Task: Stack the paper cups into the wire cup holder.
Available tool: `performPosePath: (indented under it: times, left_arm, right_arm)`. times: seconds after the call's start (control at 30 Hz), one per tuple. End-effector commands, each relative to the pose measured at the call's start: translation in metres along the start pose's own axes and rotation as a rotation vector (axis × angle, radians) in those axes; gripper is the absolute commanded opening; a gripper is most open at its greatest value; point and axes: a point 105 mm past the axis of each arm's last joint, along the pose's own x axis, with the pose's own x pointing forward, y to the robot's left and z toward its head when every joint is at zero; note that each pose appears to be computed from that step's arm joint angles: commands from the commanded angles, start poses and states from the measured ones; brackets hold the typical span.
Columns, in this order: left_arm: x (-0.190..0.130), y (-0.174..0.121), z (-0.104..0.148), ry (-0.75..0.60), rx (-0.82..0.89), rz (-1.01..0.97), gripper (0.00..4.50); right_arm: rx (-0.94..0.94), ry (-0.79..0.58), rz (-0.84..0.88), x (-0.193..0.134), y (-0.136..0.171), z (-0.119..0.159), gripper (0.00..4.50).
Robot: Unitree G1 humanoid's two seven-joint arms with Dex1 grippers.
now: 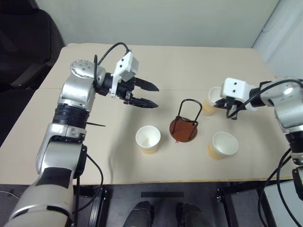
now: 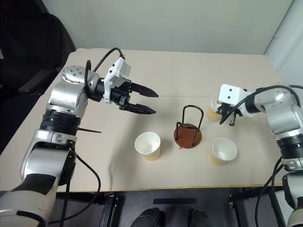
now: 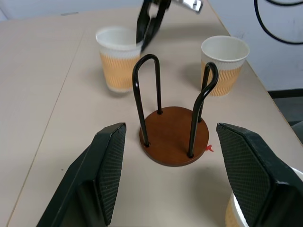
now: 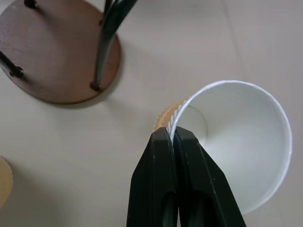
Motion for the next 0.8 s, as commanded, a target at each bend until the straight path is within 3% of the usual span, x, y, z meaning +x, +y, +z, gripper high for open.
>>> performPosePath:
  times: [0.03,0.27,0.5,0.8]
  left_arm:
    - [-0.007,-0.003,0.002,-0.004,0.017,-0.004,3.29]
    - [-0.011,-0.008,0.004,-0.014,0.003,-0.022,3.29]
    - [-0.012,-0.007,0.006,-0.024,-0.001,-0.022,3.29]
    - [-0.009,-0.006,0.005,-0.024,0.000,-0.023,3.29]
  right_arm:
    - [-0.028,-0.061,-0.064,-0.036,-0.010,0.025,0.02]
    - [-0.041,-0.127,-0.037,-0.065,0.001,0.058,0.02]
    - [-0.073,-0.260,-0.041,-0.092,0.004,0.110,0.02]
    - [-0.077,-0.263,0.078,-0.089,0.033,0.120,0.02]
